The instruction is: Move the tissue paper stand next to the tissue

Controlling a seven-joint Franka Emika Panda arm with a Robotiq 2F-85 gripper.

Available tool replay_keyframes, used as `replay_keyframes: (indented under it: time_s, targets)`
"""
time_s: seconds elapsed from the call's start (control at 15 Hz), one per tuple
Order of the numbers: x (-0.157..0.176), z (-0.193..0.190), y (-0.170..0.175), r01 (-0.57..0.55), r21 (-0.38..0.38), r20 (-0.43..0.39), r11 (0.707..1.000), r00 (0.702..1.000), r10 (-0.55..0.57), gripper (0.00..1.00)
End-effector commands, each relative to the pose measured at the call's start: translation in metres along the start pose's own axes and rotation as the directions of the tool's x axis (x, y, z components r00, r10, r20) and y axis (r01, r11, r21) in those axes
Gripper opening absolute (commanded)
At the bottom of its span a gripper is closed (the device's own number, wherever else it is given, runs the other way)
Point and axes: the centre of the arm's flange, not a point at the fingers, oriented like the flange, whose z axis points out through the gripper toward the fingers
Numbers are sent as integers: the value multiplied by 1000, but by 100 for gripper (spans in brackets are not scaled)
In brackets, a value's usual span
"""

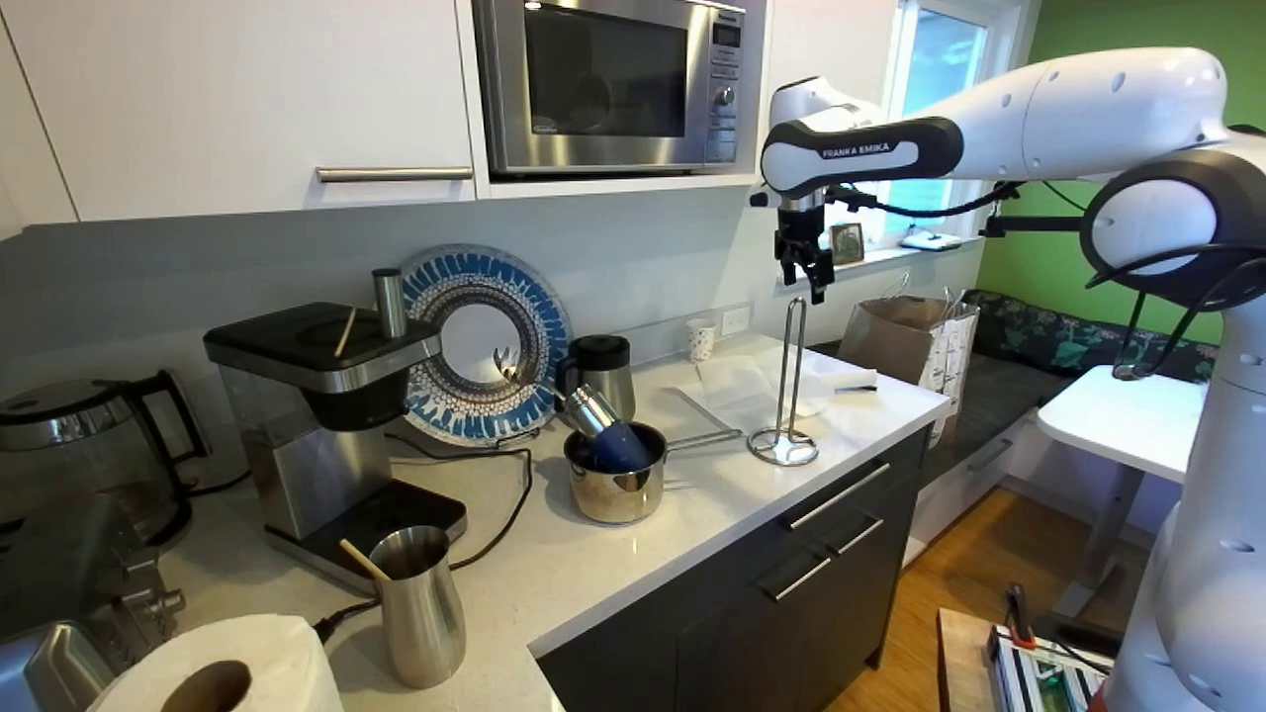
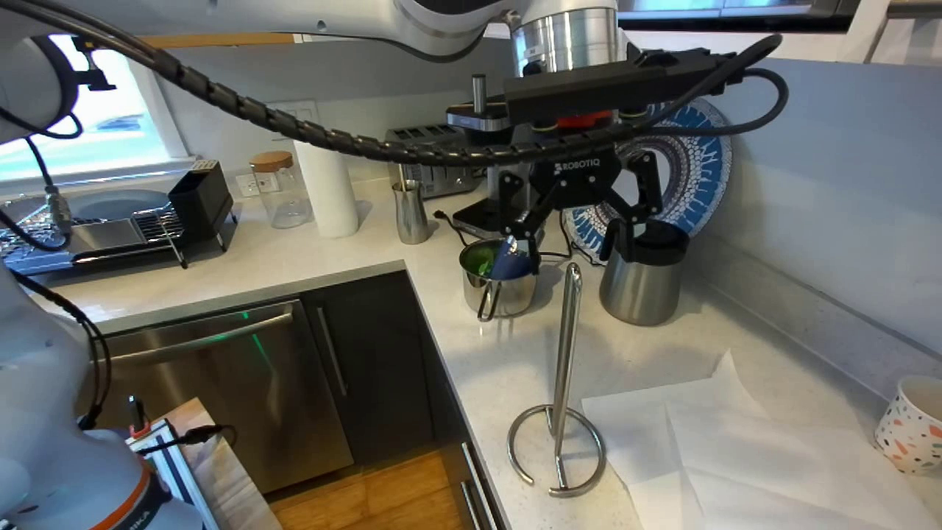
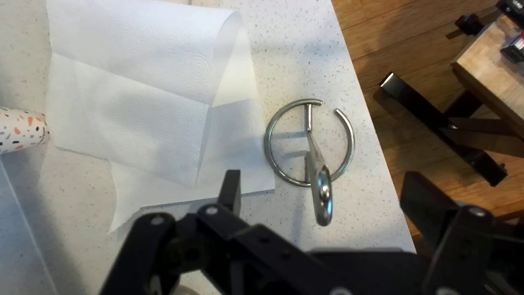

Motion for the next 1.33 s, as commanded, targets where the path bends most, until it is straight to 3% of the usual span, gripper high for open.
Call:
replay_keyframes:
  time_s: [0.0,0.13,0.2,0.27,0.47,0.87,1.0,1.27]
  targets:
    - [0,5,12,67,16,-22,998,998,-67,100]
    - [2,6,14,83,17,-39,996,996,-83,100]
    - [3,7,16,91,23,-71,996,994,-89,93]
    - [5,8,17,96,28,-91,995,991,-93,74]
    - [8,11,18,137,48,-130,989,983,-130,50]
    - [11,14,18,172,64,-129,983,978,-162,4]
    - [9,10,14,180,75,-127,981,977,-170,0]
    - [-5,-18,-7,207,54,-165,977,967,-196,3]
